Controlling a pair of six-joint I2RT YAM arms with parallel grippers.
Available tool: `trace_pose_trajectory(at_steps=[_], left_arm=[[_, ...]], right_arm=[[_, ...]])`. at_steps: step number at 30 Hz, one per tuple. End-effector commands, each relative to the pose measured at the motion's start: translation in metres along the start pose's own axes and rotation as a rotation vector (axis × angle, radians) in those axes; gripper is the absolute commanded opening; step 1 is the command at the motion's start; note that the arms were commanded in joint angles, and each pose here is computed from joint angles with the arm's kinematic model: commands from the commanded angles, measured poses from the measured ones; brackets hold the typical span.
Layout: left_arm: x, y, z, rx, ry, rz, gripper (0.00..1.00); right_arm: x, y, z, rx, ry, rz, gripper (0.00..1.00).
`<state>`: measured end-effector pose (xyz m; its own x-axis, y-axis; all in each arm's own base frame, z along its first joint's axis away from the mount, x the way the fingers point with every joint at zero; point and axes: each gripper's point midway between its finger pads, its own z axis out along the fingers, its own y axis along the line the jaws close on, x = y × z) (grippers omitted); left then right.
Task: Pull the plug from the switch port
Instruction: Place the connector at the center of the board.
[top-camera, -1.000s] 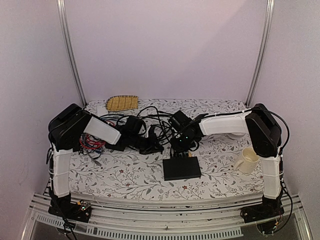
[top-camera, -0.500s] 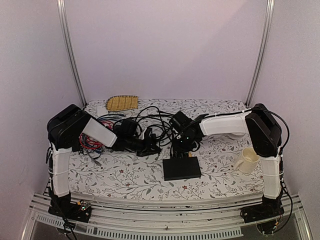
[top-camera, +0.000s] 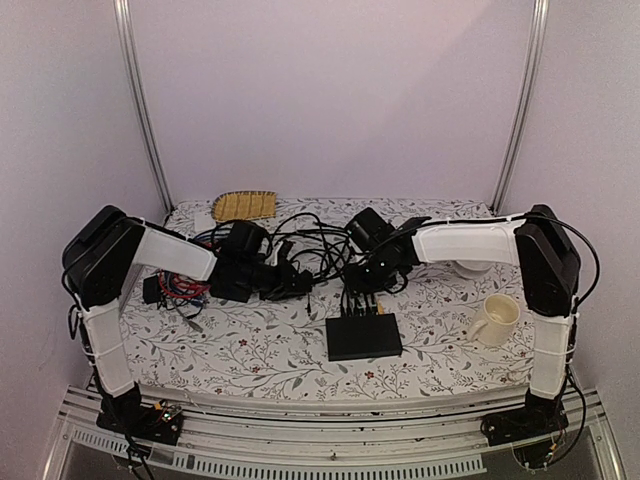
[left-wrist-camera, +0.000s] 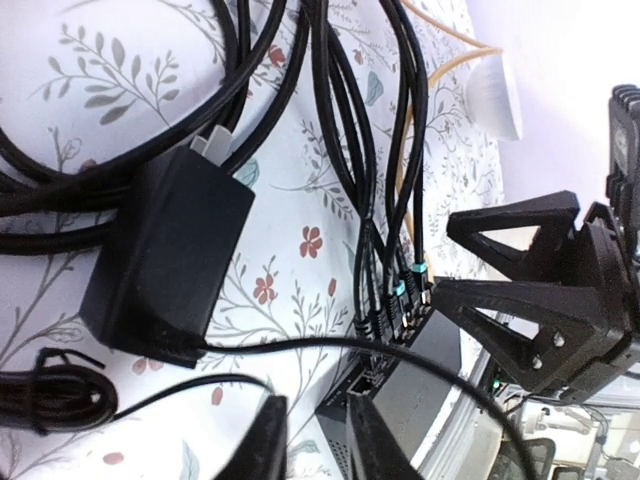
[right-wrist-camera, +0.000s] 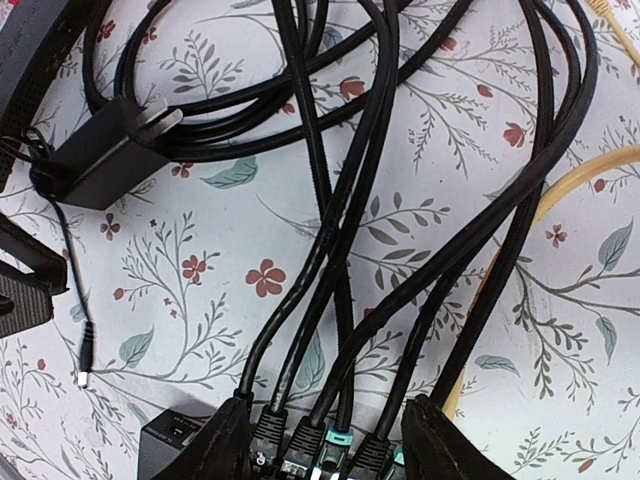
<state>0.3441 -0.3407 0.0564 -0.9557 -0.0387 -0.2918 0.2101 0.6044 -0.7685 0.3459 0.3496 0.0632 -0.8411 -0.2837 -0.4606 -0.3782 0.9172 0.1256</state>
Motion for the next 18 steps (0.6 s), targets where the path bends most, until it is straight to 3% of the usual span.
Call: trace_pose_trajectory(at_steps=[1,5,18], left_arm=[[0.001,0.01,-0.013,-0.105,0.005,0.012,0.29],[-0.001,0.017,-0.02,-0.178,-0.002,0.018,0.44],[-0.019,0.008,-0.028,-0.308,0.007,0.169,0.55]], right_arm=[[-0.008,0.004,-0.017,-0.04,-0.043,0.019,0.54],[-0.009,0.007,-0.021,-0.064,-0.054,0.024,0.55],[-0.011,0.011,-0.038,-0.1,-0.1,0.015,0.56]])
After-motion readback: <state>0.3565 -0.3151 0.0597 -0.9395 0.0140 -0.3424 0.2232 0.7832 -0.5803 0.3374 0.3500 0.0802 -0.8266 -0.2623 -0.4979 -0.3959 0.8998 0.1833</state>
